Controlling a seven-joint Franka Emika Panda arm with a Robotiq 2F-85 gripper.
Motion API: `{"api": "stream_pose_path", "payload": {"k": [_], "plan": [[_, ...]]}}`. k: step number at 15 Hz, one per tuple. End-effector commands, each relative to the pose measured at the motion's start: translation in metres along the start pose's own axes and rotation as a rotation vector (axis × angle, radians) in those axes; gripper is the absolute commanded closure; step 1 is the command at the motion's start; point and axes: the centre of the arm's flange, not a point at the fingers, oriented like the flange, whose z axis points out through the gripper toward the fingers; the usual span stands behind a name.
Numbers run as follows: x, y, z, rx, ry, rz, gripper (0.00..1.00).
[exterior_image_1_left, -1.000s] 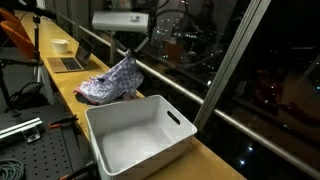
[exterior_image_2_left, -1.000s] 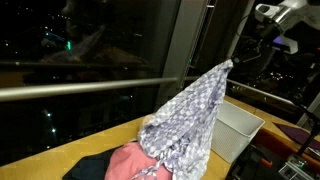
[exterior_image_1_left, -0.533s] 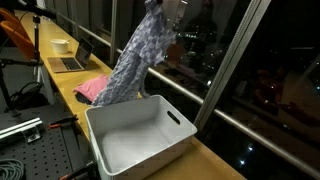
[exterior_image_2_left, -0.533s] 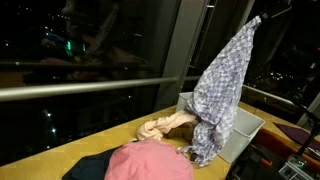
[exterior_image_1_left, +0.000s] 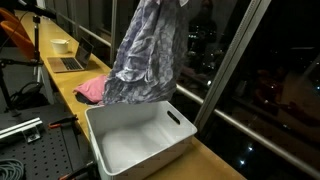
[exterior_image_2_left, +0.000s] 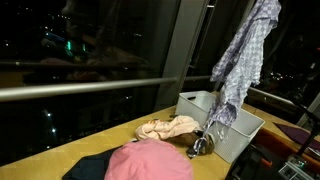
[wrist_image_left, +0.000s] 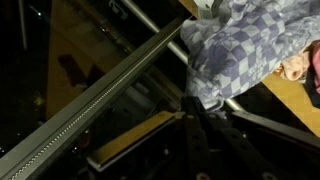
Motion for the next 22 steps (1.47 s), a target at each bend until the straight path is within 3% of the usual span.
{"api": "stream_pose_path", "payload": {"k": [1, 7, 11, 15, 22], "plan": [[0.030, 0.041, -0.026, -0.022, -0.029, -0.003, 1.00], [0.042, 0.064, -0.034, -0.025, -0.043, -0.004, 1.00], [0.037, 0.066, -0.006, -0.003, -0.046, 0.001, 1.00], [0.026, 0.048, 0.062, 0.076, -0.057, 0.005, 1.00], [0.009, -0.043, 0.260, 0.367, -0.152, -0.016, 1.00]]}}
